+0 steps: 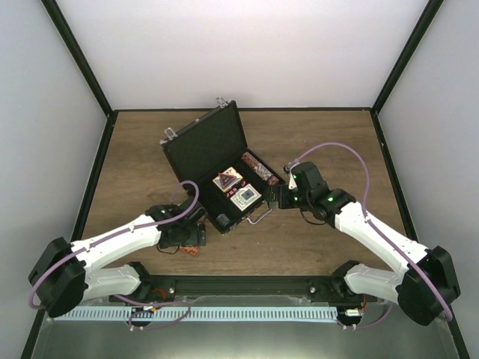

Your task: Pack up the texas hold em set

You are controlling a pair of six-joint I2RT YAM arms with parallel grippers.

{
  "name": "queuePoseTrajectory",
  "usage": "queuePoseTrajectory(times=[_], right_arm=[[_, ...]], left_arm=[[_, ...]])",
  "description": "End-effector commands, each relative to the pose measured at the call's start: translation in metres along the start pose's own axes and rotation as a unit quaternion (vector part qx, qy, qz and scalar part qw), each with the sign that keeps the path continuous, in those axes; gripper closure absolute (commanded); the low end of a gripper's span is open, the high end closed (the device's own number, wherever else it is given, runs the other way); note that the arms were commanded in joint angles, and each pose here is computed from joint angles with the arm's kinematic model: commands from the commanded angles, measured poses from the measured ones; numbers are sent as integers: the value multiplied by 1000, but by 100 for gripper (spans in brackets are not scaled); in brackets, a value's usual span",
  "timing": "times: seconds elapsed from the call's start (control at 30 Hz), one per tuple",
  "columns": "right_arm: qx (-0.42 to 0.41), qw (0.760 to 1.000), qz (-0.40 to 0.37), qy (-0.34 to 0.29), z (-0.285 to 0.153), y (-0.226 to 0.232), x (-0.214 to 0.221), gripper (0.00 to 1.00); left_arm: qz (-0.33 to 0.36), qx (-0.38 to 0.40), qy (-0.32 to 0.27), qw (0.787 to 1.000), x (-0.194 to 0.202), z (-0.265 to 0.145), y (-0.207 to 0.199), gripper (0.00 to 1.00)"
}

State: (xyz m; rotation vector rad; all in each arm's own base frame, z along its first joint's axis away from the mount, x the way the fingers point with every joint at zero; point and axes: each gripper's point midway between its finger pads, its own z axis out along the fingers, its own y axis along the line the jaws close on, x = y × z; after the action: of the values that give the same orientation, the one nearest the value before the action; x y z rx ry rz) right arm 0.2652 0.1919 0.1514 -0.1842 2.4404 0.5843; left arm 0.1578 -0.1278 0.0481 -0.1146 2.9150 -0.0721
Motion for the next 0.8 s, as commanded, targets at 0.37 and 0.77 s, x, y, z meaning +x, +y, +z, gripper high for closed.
queuePoseTrajectory(times=[0.37, 0.77], right_arm=[[-7, 1000, 12, -6, 0, 1, -3, 0], [-6, 1000, 21, 2, 4, -2, 5, 0]], left_arm=[[120, -81, 12, 989, 13, 7, -14, 0], [122, -87, 28, 988, 22, 11, -13, 15]])
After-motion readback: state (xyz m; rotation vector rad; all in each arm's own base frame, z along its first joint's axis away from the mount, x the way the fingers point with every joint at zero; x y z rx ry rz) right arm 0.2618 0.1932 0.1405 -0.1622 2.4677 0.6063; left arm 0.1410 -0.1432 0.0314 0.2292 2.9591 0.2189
